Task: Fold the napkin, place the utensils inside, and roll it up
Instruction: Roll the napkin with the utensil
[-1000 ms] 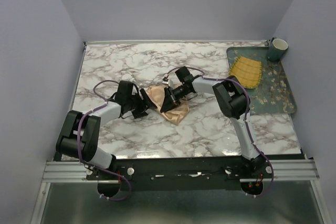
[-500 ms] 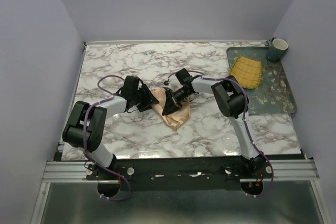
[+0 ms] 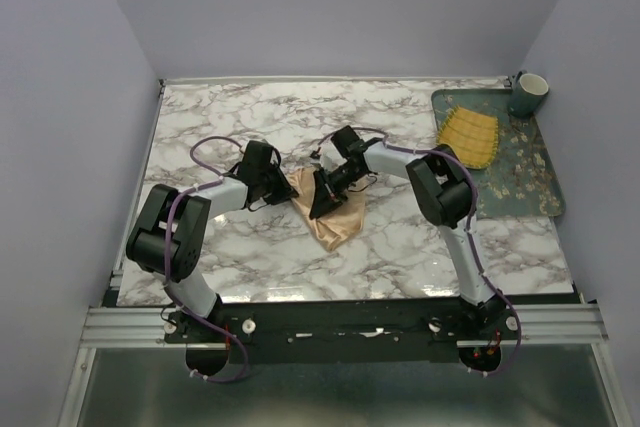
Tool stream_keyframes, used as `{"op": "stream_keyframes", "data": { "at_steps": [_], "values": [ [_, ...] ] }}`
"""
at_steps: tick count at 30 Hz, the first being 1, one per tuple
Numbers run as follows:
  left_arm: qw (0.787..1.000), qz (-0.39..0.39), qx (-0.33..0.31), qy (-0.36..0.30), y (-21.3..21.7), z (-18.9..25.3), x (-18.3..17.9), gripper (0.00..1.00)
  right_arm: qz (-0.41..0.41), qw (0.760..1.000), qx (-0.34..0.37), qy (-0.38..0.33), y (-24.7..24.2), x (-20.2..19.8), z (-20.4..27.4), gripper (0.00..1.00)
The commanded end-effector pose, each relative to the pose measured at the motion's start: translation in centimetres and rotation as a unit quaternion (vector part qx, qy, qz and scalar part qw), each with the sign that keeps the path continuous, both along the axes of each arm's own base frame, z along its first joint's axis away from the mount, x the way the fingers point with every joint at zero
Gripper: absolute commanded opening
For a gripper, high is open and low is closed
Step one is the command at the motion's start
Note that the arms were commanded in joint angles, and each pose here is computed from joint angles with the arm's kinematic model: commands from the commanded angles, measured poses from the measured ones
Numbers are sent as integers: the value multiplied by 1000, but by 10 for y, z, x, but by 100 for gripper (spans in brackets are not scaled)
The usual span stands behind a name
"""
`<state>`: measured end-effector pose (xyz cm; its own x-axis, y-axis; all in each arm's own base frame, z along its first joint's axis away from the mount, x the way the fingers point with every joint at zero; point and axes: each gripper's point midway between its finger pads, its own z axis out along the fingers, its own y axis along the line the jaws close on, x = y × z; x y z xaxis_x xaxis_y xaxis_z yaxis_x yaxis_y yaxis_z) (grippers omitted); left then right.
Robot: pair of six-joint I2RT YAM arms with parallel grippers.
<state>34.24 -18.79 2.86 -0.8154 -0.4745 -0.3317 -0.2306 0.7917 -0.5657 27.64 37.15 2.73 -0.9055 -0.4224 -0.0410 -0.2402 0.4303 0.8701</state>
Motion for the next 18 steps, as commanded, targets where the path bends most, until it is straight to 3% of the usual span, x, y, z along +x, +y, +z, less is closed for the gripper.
{"op": "stream_keyframes", "data": {
  "at_steps": [1,8,12,18],
  "values": [
    [995,9,78,55,31,-42,-31,13,-8,986,-88,-142,-18,18,28,30],
    [996,8,62,62,27,-41,-35,8,-10,935,-198,-295,-19,3,40,49],
    [997,13,45,64,23,-38,-34,8,-18,917,-216,-336,-1,-16,34,59],
    [996,32,12,81,16,-36,-38,2,-62,895,-240,-371,21,-16,28,59]
  ]
}}
